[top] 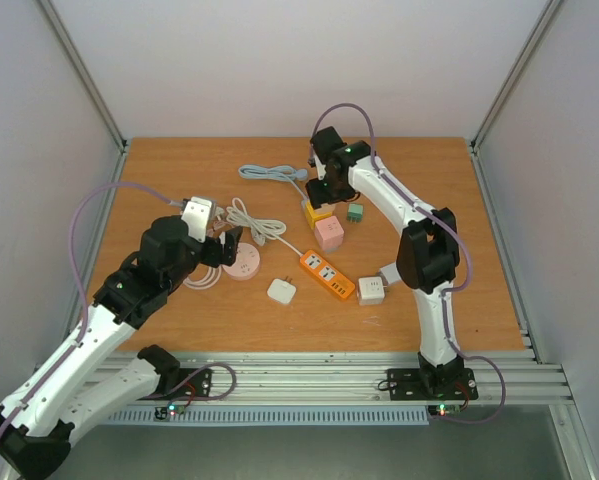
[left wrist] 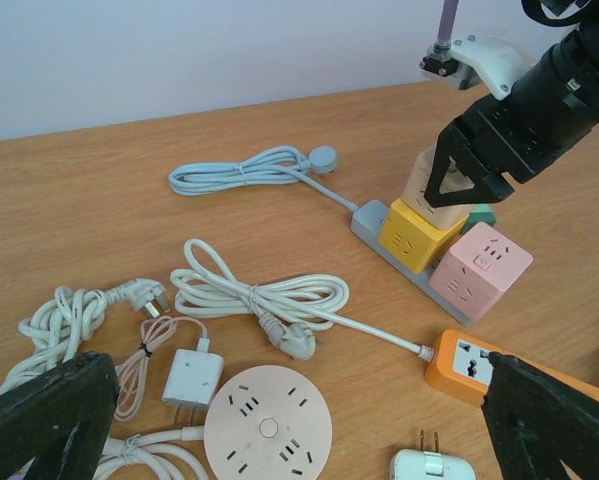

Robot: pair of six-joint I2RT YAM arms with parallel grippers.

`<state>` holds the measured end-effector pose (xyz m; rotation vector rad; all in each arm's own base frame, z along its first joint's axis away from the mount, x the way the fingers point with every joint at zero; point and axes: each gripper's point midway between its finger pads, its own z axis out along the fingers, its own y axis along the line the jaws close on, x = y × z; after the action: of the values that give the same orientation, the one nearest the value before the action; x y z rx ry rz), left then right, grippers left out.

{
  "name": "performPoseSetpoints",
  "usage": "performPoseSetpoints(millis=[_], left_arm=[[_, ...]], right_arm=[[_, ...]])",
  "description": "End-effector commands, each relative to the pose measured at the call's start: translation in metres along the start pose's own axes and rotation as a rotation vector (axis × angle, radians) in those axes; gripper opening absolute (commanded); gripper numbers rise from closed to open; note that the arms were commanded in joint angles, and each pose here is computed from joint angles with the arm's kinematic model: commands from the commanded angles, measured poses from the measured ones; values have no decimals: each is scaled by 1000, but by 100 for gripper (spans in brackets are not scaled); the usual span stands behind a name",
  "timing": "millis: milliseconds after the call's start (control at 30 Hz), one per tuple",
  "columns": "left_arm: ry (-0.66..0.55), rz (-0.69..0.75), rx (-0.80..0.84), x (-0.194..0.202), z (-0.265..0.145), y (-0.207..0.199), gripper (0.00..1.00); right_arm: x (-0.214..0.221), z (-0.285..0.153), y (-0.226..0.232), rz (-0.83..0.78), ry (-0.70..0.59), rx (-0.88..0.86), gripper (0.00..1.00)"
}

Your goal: Insert the plug

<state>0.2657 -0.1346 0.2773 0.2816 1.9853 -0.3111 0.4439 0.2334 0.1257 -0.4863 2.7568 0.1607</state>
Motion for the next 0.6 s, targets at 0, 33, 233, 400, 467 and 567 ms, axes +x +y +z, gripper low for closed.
performPoseSetpoints(millis=[0, 33, 233, 400, 467, 567], left_arm=[[-45, 7, 1, -9, 2, 0, 99], [-46, 7, 1, -9, 2, 0, 99], [-43, 8, 1, -9, 2, 0, 99], [-51, 5, 10, -11, 0, -2, 99], [-54, 1, 13, -11, -1, -2, 99], [-60, 0, 18, -12, -3, -2, 99]], right_arm=[[58, 31, -10, 40, 263, 64, 69], [48, 20, -7, 38, 225, 52, 73], [6, -58, 23, -1, -17, -96, 97], [8, -98, 15, 57, -130, -72, 98], [16, -111, 7, 94, -169, -44, 98], [39, -123, -10, 170, -198, 23, 98]])
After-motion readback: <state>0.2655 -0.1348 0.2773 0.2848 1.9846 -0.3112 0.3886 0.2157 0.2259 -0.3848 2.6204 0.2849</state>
